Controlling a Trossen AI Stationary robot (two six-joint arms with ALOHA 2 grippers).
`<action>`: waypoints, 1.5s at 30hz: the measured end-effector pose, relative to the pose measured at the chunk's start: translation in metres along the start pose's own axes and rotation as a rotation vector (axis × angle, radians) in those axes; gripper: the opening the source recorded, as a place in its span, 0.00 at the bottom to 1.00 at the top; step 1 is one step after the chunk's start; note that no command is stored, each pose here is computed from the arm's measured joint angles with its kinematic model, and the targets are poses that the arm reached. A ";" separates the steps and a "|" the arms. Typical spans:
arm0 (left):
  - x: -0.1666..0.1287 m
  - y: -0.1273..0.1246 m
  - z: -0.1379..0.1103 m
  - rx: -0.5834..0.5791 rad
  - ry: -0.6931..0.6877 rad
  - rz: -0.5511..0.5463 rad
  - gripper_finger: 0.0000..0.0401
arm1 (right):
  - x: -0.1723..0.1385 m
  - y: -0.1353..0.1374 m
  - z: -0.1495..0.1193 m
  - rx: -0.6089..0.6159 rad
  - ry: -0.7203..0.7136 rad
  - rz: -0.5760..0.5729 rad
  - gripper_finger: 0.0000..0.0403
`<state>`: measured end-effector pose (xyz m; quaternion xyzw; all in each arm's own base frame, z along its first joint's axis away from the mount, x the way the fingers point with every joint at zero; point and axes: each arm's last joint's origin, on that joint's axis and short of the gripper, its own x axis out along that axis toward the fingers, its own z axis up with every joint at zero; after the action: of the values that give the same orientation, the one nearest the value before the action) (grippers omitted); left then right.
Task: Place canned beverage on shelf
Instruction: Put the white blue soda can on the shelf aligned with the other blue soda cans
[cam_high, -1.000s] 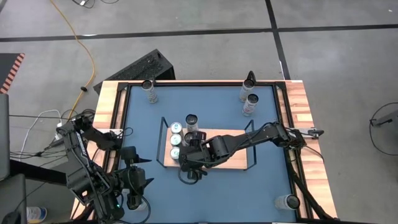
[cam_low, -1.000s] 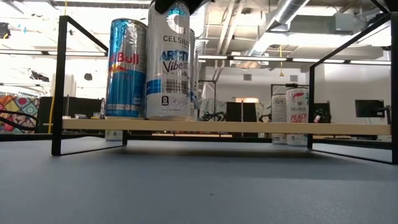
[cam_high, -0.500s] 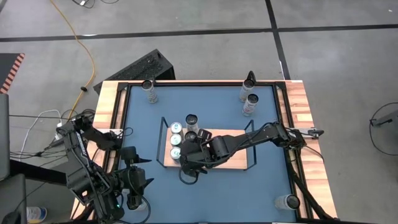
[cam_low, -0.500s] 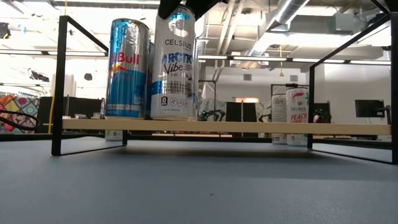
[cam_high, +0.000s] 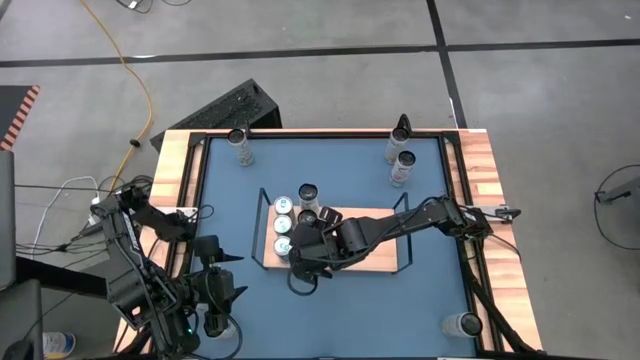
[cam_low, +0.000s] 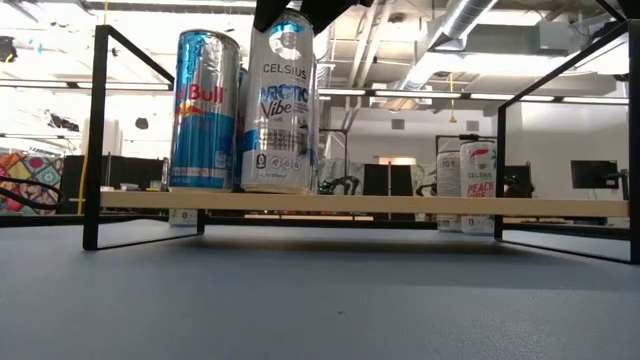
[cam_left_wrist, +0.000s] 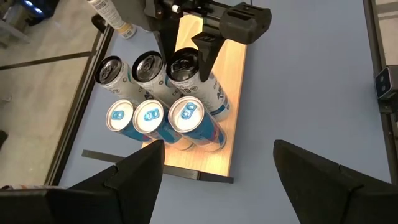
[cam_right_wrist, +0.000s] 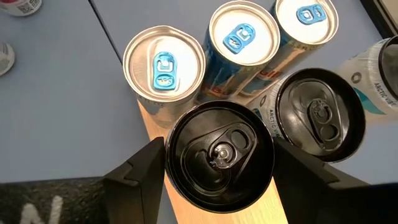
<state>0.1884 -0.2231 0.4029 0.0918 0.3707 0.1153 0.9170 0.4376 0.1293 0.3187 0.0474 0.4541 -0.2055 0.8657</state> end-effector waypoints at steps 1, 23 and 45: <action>0.000 0.000 0.000 0.000 0.000 0.000 0.71 | 0.000 0.000 0.000 -0.004 0.000 -0.008 0.60; 0.000 0.000 0.000 0.004 -0.001 0.000 0.71 | 0.001 0.004 0.001 -0.076 0.016 0.075 0.61; 0.000 0.000 0.000 -0.002 -0.002 -0.002 0.71 | 0.003 0.000 0.001 0.006 0.041 0.055 0.61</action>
<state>0.1885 -0.2233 0.4030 0.0906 0.3696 0.1149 0.9176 0.4393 0.1279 0.3168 0.0665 0.4697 -0.1819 0.8613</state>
